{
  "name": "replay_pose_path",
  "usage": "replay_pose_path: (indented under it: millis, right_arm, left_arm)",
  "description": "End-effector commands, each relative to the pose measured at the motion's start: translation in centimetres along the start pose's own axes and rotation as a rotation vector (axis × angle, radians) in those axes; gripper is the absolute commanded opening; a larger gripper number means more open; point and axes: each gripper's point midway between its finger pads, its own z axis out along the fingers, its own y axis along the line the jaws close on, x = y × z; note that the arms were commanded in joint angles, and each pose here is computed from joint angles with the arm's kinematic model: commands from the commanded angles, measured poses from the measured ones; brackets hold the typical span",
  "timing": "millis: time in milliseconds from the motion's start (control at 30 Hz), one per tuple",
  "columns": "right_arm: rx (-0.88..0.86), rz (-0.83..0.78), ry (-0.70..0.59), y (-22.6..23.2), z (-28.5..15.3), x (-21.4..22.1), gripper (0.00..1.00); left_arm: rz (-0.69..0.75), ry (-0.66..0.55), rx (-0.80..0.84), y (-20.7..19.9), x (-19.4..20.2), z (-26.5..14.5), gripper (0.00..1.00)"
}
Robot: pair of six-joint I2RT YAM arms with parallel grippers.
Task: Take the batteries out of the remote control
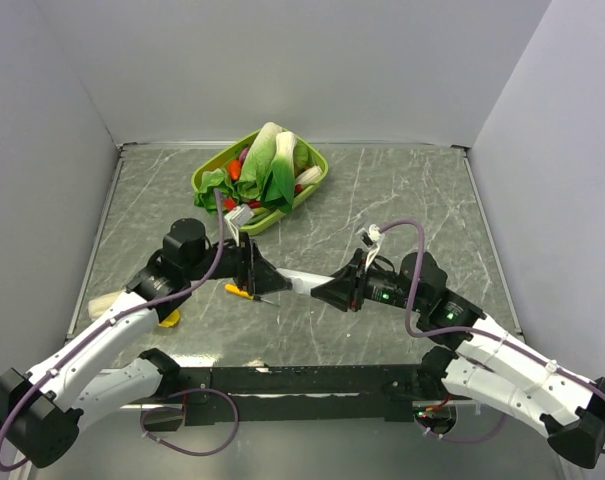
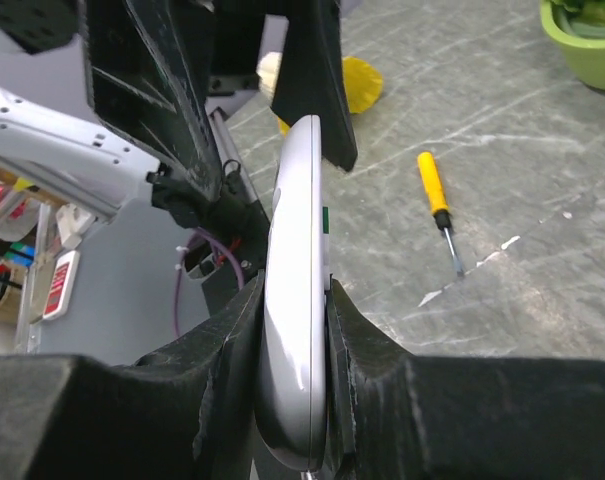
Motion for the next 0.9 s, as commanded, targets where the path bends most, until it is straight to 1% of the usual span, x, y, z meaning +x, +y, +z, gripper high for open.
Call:
replay_pose_path:
  millis: [0,67,100,167,267,433,567,600,667,700,733,767,800,833,867]
  right_arm:
    - [-0.092,-0.058,-0.087,2.3,-0.7,-2.6,0.02]
    - [-0.103,-0.061,-0.082,2.5,-0.8,-2.6,0.02]
    - [-0.111,-0.063,-0.081,2.6,-0.8,-2.7,0.02]
    - [-0.142,-0.058,-0.066,3.0,-0.8,-2.5,0.03]
    - [-0.152,-0.047,-0.066,2.9,-0.8,-2.5,0.04]
    - [-0.166,-0.020,-0.029,2.6,-0.4,-2.0,0.06]
    - [-0.180,-0.004,-0.006,2.2,-0.1,-1.5,0.07]
    - [-0.190,-0.002,0.002,2.3,-0.1,-1.4,0.07]
    - [-0.175,0.012,0.013,1.8,0.0,-1.2,0.09]
    - [-0.166,0.018,0.017,1.5,0.0,-1.1,0.10]
    - [-0.149,0.028,0.019,1.1,0.1,-1.0,0.11]
    - [-0.129,0.037,0.014,0.7,0.0,-1.1,0.16]
    - [-0.108,0.042,0.011,0.2,0.0,-1.1,0.20]
    - [-0.054,0.059,0.011,-0.7,-0.2,-1.0,0.25]
    - [-0.010,0.066,0.004,-1.3,-0.3,-1.2,0.40]
  left_arm:
    - [0.046,0.023,0.172,-2.6,0.6,-0.3,0.78]
    - [0.018,0.024,0.175,-2.4,0.7,-0.1,0.78]
    - [0.026,0.021,0.200,-2.5,0.9,-0.1,0.78]
    - [-0.017,0.031,0.222,-2.6,1.2,0.1,0.77]
    - [-0.038,0.023,0.265,-3.1,1.5,0.0,0.75]
    - [-0.045,0.002,0.259,-2.9,1.6,0.2,0.72]
    - [-0.071,0.011,0.279,-2.8,2.1,0.8,0.66]
    - [-0.078,0.012,0.277,-2.7,2.2,0.9,0.61]
    - [-0.086,0.013,0.272,-2.4,2.2,1.2,0.48]
    - [-0.093,0.011,0.265,-2.2,2.2,1.3,0.35]
    - [-0.092,0.010,0.259,-2.1,2.2,1.4,0.27]
    - [-0.104,0.010,0.246,-1.8,2.4,1.5,0.19]
    - [-0.111,-0.007,0.220,-1.2,2.2,1.7,0.07]
    - [-0.117,-0.016,0.205,-0.9,2.2,1.8,0.03]
    - [-0.128,-0.026,0.186,-0.4,2.4,1.8,0.01]
